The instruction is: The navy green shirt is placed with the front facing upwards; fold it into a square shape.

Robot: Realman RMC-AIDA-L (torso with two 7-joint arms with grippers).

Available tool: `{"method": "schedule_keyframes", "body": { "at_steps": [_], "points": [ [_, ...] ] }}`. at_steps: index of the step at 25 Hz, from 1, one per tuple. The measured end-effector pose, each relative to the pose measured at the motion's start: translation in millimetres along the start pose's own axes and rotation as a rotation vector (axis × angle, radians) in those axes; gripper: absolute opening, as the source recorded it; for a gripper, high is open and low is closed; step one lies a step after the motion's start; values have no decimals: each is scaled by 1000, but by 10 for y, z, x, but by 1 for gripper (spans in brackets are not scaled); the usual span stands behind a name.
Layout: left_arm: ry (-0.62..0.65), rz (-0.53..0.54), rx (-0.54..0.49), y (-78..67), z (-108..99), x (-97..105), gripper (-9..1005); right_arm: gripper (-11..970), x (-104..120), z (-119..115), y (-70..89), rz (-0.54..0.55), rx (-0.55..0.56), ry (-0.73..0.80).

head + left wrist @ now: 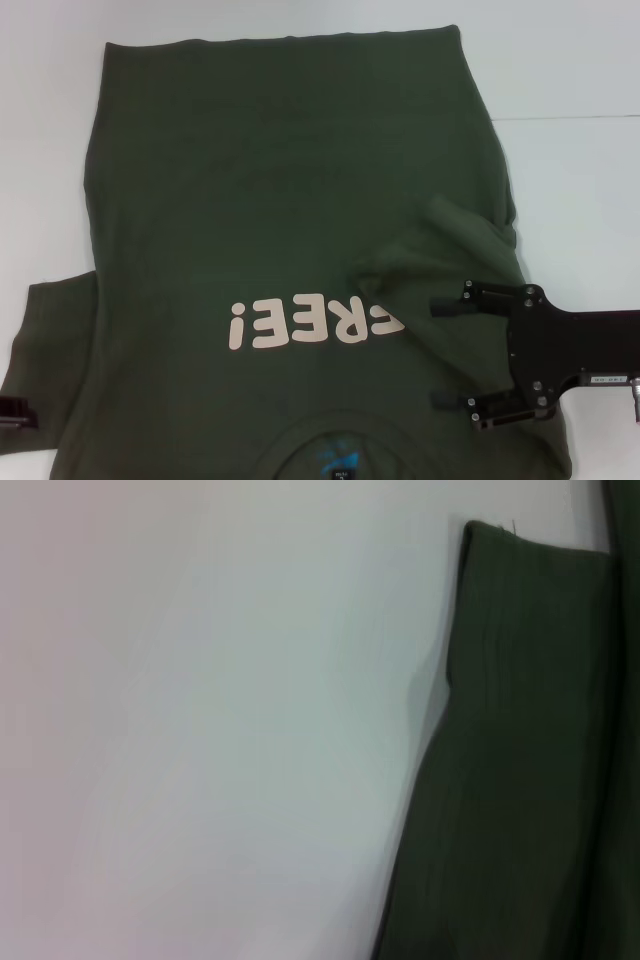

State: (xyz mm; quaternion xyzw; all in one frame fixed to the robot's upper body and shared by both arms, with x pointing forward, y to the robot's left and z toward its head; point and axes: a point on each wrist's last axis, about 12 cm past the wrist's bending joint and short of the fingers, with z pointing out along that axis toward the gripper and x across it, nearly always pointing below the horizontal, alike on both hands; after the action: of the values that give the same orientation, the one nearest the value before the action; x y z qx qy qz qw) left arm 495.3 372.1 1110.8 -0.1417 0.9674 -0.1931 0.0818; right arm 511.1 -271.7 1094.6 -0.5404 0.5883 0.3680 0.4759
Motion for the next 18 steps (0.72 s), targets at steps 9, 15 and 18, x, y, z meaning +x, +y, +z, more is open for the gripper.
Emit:
{"method": "schedule_keyframes", "body": {
  "at_steps": [9, 15, 18],
  "points": [
    [-1, -3, -1, 7, 21, -3, 912, 939, -12, 10, -18, -4, 1, 1],
    [-3, 0, -2, 0, 28, -12, 912, 939, -14, 9, -20, -5, 1, 2],
    [-3, 1, -1, -7, 28, -18, 912, 939, -11, 7, -17, -4, 1, 2]
  ]
}}
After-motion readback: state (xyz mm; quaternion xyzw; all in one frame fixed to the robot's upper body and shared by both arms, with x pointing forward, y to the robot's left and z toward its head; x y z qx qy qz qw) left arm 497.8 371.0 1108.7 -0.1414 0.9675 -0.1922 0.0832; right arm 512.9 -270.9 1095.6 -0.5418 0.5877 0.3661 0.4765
